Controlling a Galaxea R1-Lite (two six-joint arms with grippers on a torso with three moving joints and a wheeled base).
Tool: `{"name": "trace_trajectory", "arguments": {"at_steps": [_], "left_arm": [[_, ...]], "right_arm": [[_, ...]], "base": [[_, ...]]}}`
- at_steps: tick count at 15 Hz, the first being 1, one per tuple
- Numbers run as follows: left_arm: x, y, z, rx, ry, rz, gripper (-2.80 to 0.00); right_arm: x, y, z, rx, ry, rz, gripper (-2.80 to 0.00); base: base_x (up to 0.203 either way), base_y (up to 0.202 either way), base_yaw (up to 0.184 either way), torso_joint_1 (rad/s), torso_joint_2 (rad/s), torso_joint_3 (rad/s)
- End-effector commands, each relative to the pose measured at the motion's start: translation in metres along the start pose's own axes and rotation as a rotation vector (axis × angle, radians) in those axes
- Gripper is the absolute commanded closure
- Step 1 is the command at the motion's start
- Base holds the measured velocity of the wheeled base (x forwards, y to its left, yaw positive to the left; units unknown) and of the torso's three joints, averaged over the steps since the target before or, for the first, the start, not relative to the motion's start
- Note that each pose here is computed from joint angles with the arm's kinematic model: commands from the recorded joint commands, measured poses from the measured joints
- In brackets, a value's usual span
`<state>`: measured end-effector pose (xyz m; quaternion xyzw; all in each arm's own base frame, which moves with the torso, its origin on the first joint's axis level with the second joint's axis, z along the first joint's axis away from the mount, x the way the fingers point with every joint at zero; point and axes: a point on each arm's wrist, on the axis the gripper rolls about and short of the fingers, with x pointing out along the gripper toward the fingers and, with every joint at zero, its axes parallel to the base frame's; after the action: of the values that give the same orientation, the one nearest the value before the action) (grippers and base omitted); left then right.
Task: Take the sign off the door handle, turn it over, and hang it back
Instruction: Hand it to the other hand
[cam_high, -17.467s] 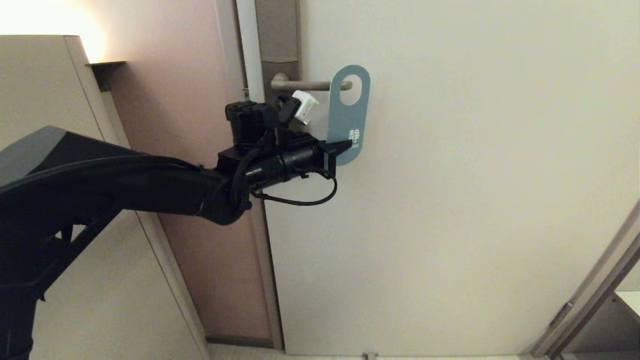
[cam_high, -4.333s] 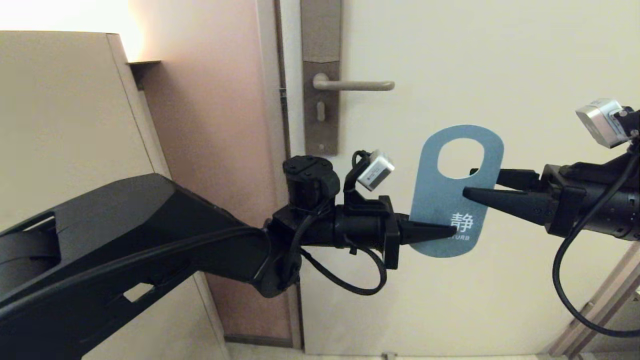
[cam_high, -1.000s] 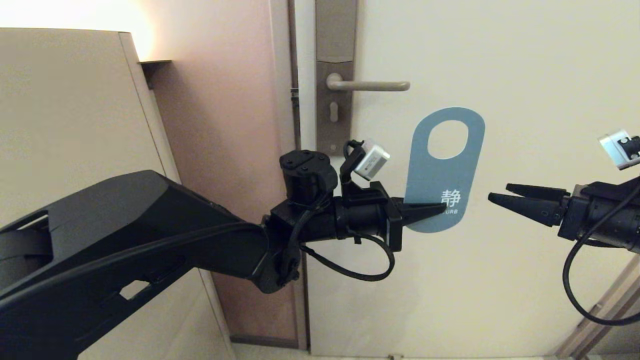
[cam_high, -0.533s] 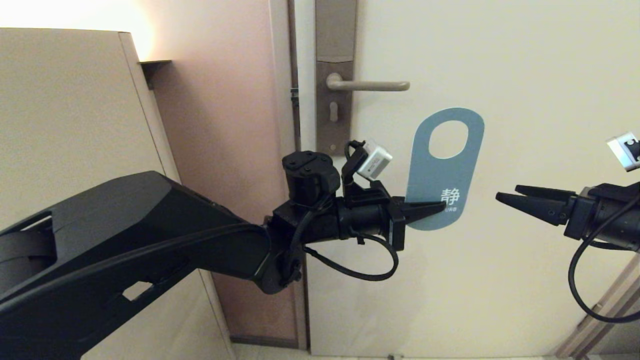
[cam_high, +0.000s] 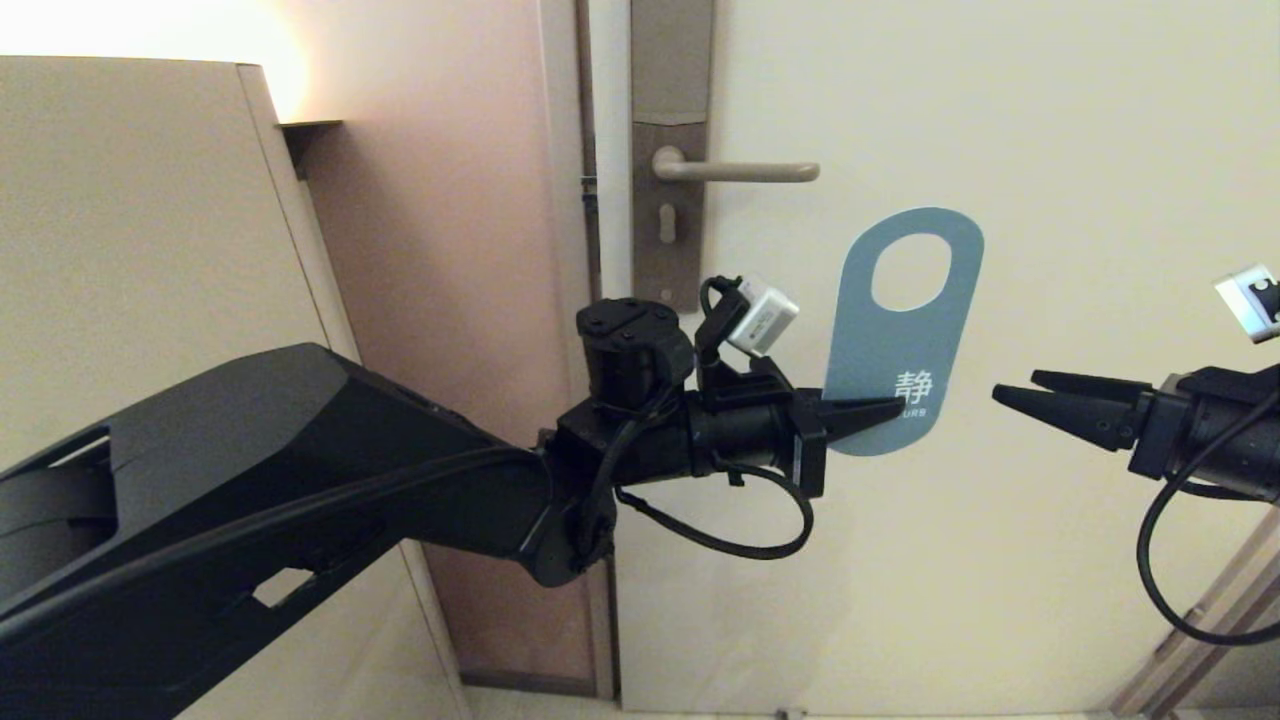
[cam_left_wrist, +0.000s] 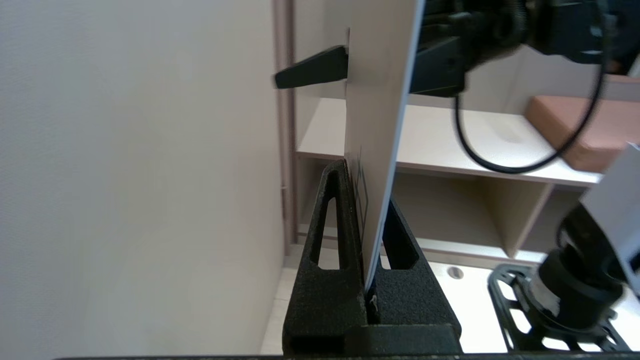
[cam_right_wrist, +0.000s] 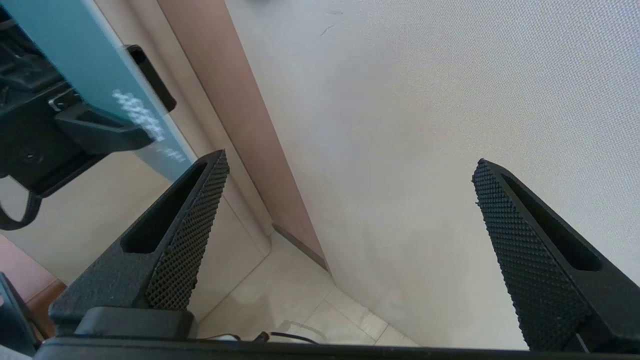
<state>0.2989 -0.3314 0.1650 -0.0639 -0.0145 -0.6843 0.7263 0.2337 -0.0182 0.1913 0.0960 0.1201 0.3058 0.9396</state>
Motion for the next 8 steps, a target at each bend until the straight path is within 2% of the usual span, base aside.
{"name": "trace_trajectory", "arguments": {"at_steps": [1,8], "left_arm": [[0.0012,-0.0003,0.0004,0.005,-0.006,0.001,0.00],[0.0025,-0.0021,0.0007,0.011,-0.010,-0.007,0.00]], "right_arm": [[-0.0001,0.0001,0.0001,-0.001,-0.002,0.004,-2.80],[-0.0004,0.0010,-0.0003,-0.003,-0.001,0.007,-2.80]], "base": [[0.000,0.000,0.000,0.000,0.00,0.000],[0.000,0.000,0.000,0.000,0.00,0.000]]}}
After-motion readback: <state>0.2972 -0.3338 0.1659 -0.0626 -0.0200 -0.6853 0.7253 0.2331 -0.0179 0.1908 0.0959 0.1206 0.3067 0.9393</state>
